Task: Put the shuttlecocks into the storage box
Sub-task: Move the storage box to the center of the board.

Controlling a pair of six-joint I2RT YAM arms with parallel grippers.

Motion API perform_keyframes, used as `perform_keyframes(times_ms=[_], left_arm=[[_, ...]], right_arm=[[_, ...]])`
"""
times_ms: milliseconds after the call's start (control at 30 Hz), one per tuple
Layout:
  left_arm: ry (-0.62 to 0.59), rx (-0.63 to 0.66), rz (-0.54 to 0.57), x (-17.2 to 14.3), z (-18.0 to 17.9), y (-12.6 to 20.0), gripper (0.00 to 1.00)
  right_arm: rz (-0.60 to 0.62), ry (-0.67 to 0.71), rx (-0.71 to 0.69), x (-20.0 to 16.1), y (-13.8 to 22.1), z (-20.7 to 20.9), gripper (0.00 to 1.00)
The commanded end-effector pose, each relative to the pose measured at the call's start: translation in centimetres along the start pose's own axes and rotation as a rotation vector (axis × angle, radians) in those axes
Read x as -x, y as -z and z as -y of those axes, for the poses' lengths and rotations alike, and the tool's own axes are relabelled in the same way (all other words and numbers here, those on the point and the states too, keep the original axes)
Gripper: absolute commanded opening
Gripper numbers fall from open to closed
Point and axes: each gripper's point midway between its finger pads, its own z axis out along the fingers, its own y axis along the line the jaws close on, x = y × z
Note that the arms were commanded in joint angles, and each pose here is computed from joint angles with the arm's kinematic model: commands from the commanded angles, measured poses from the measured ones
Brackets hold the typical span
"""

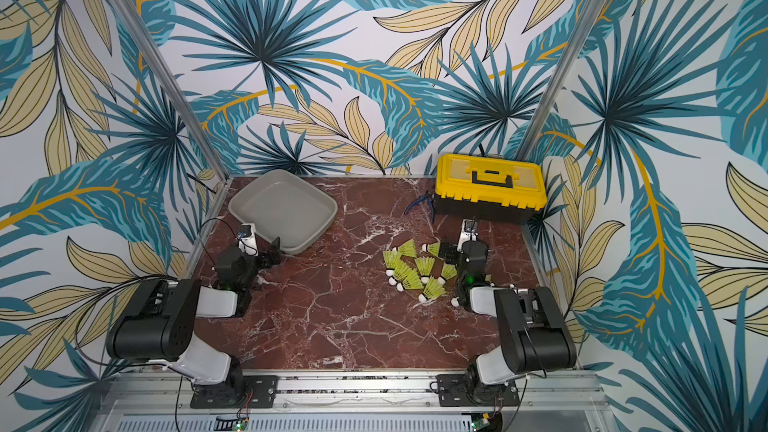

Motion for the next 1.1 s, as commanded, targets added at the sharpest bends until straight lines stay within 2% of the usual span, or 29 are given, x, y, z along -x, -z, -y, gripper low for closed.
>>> perform_keyframes(times_ms=[0,533,700,800,967,1067], left_arm=[[-0.012,-0.004,0.041,1.8,-0.1,-0.5,1.00],[-0.004,0.019,0.065,1.7,-0.5,0.1,1.00],[0.033,0.103,0.186,2.4,-1.9,2.5,1.00],[0.056,0.162,0.223,3.2,-2.9,3.7,1.00],[0.124,0.294,0.243,4.8,-5.0,5.7,1.00],[0.210,0.384,0.176,5.2,-6.4,6.4,1.00]], right_arm=[[0.012,-0.016,-0.015,0.3,0.1,0.3,1.00],[0.015,-0.016,-0.014,0.3,0.1,0.3,1.00],[0.053,-0.022,-0.018,0.8,0.9,0.6,1.00],[0.078,-0.038,-0.039,1.8,2.0,1.1,1.00],[0.037,-0.063,-0.103,2.9,3.3,2.3,1.00],[-0.028,-0.083,-0.127,3.6,4.1,2.7,1.00]])
